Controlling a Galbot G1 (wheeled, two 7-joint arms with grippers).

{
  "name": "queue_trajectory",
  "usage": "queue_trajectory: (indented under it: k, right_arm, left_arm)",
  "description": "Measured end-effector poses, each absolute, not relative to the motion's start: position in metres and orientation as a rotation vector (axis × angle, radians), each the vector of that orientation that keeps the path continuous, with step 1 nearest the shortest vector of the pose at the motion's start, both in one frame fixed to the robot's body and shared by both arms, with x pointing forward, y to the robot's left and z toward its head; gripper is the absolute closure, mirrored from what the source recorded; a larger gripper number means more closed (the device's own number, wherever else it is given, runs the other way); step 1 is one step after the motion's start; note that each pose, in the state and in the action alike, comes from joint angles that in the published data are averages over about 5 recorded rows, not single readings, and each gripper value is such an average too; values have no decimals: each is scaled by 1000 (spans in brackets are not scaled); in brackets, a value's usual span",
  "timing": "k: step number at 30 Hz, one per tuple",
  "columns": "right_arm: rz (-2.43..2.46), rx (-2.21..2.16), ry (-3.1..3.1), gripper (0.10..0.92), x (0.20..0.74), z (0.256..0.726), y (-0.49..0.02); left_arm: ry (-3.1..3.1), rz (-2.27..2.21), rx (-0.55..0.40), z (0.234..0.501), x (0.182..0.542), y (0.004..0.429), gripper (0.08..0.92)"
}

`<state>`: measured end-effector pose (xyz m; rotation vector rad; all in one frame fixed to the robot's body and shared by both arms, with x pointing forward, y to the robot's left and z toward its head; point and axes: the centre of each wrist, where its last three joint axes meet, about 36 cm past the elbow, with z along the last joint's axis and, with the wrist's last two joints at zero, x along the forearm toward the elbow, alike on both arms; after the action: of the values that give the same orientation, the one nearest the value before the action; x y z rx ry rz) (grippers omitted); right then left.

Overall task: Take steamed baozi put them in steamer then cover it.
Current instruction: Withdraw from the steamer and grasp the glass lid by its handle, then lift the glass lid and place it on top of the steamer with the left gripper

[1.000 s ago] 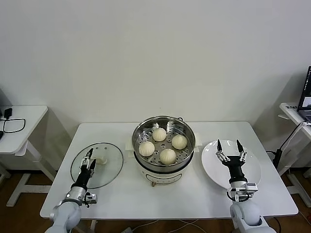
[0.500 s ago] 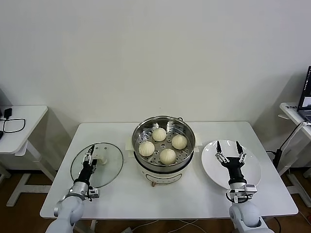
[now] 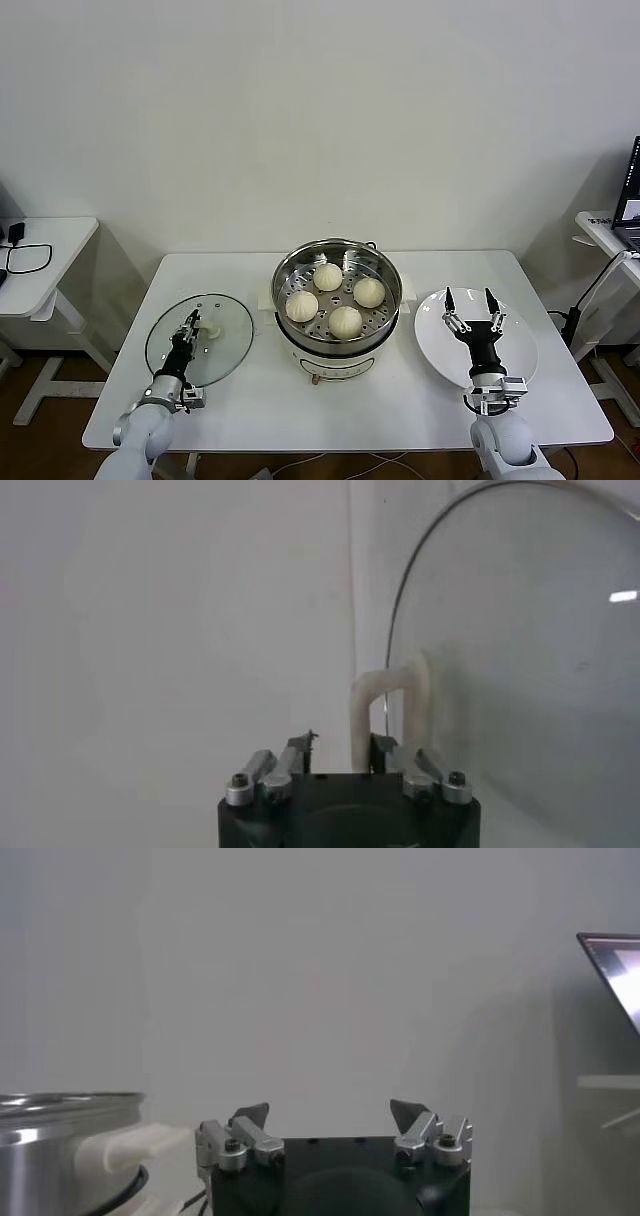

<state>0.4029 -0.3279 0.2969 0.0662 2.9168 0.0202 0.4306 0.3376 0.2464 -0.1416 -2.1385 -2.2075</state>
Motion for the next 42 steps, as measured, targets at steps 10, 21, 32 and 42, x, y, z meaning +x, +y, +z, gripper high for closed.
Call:
queue_trajectory:
  k: [10,21,32,42]
  right_arm:
    - [25,56,2916,200,404,296,-323]
    - [41,41,2908,200,409,298,-315]
    - [40,36,2920,200,411,299,-305]
    - [-13,75,2952,200,412,305,-315]
  left_arm:
    - [-2166,-2175,-108,257,427,342,809]
    - [-2266,-2221,79,334,422,344,809]
    - [-2492,-2240,209,431,400,270,809]
    - [-2711,-2094,48,464,383,163,809]
